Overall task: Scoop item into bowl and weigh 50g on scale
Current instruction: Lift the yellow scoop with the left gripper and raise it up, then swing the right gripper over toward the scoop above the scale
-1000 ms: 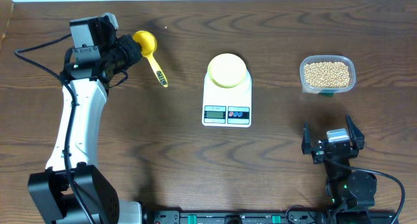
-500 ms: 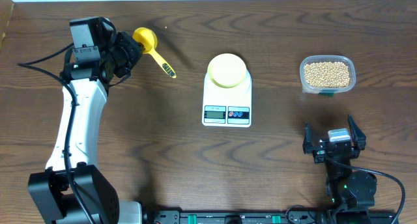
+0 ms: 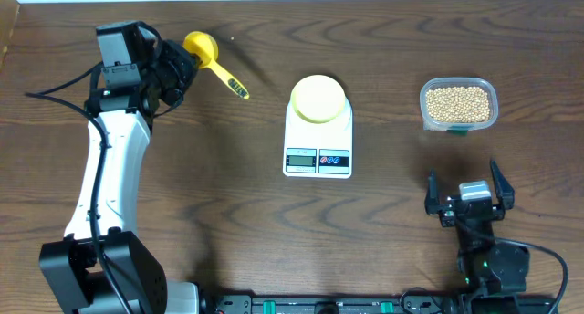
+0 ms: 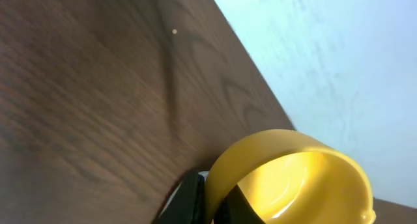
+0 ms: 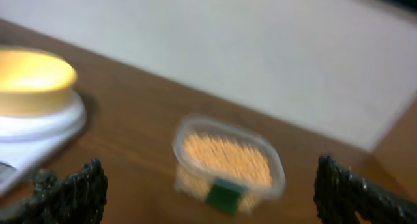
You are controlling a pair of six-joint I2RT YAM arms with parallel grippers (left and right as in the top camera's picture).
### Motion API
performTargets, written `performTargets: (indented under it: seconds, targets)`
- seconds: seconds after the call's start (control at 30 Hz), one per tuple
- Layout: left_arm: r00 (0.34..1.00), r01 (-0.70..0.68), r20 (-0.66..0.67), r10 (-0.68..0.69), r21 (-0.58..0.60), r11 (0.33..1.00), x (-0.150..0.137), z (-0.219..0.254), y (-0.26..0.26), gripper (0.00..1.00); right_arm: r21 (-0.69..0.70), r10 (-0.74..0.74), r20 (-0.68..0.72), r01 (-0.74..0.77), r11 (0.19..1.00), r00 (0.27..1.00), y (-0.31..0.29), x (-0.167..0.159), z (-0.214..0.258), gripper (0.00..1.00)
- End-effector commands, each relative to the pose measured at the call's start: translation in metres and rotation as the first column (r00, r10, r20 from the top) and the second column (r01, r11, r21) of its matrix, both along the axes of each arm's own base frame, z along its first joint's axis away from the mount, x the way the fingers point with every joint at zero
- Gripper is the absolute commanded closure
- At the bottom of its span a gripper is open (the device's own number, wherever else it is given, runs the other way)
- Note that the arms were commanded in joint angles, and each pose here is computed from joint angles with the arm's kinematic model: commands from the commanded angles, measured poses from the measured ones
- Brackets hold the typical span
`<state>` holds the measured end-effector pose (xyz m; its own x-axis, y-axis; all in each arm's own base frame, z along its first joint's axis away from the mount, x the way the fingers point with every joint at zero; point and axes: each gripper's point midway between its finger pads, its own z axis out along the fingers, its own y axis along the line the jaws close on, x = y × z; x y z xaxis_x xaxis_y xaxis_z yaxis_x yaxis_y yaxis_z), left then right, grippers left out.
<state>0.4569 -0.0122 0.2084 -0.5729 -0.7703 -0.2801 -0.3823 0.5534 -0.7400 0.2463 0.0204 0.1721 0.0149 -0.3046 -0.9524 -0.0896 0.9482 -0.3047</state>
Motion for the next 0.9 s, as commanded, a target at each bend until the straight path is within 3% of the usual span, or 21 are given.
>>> performTargets:
  seconds: [0.0,0.17,0.47,0.67,0.87]
  targets:
    - [0.999,0.014,0.038,-0.012,-0.033,0.999,0.006,0.014,-0.014,0.93,0.059,0.231,0.105,-0.238,0.970,0.967,0.040,-0.010,0.027,0.01]
    - [0.990,0.023,0.137,-0.020,-0.022,1.000,0.020,0.033,-0.025,0.92,0.226,0.251,0.215,-0.298,0.927,0.944,0.043,-0.014,0.064,0.01]
    - [0.985,-0.012,0.169,0.025,-0.076,0.997,0.029,0.045,-0.042,0.92,0.240,0.458,0.089,-0.465,0.852,0.884,0.080,0.011,0.121,0.01]
    - [0.977,0.000,0.213,0.017,-0.078,0.997,0.033,0.055,-0.055,0.93,0.313,0.685,0.024,-0.656,0.686,0.728,0.121,0.046,0.170,0.01]
    - [0.966,0.018,0.257,0.004,-0.083,0.996,0.037,0.065,-0.063,0.92,0.403,0.831,-0.036,-0.753,0.520,0.555,0.154,0.100,0.181,0.01]
